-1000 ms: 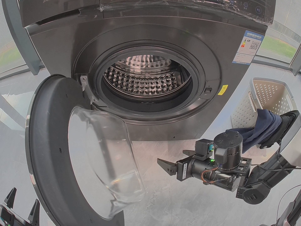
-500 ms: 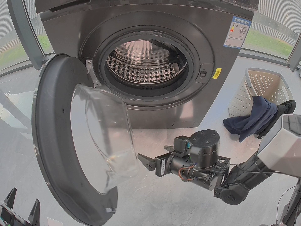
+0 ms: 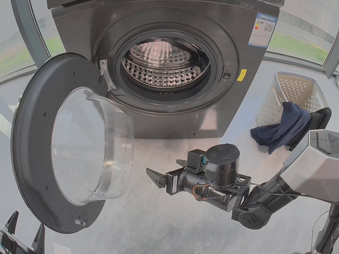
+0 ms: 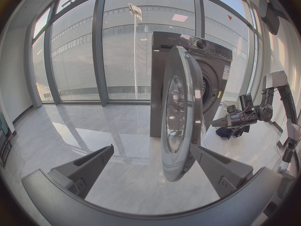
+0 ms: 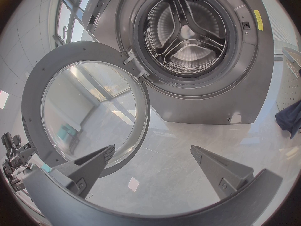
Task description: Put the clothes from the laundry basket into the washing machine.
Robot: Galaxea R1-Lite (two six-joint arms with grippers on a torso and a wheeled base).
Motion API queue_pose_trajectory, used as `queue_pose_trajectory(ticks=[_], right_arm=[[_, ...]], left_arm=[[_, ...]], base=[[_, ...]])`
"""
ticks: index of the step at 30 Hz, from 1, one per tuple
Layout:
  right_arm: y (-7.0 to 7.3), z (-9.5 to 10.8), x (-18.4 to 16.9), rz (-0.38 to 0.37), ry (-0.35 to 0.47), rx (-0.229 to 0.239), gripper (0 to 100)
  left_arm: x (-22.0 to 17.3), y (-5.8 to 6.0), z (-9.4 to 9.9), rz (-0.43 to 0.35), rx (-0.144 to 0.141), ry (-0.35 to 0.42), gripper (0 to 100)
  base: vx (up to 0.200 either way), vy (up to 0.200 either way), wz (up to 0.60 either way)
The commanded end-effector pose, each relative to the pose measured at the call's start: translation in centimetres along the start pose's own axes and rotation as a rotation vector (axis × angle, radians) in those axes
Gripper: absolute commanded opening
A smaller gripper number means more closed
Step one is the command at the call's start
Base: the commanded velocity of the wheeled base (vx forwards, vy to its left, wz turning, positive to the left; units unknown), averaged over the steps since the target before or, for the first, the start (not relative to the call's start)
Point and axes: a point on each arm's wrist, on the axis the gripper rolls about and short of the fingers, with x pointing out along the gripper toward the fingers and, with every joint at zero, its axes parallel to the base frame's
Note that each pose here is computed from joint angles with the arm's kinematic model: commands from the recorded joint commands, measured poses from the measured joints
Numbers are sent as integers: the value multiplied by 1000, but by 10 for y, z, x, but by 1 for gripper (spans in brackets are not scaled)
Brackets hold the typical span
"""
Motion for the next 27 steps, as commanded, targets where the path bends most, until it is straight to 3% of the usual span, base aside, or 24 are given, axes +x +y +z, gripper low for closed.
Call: queue_pose_trajectory(ticks=[1, 13, 18, 24, 27], right_arm=[[1, -2, 13, 6, -6, 0, 100], [18, -8, 72, 56, -84, 5, 100], [40, -11, 92, 111, -138, 13, 100], [37, 2, 92, 109, -167, 60, 100], [35, 1, 93, 101, -155, 61, 100]], left_arm=[[1, 0, -5, 1, -2, 7, 100], [1, 0, -5, 1, -2, 7, 100], [1, 0, -5, 1, -3, 7, 100], [1, 0, -5, 1, -3, 7, 100], [1, 0, -5, 1, -2, 7, 100]], base=[[0, 0, 0], [0, 0, 0], [0, 0, 0], [0, 0, 0], [0, 0, 0]])
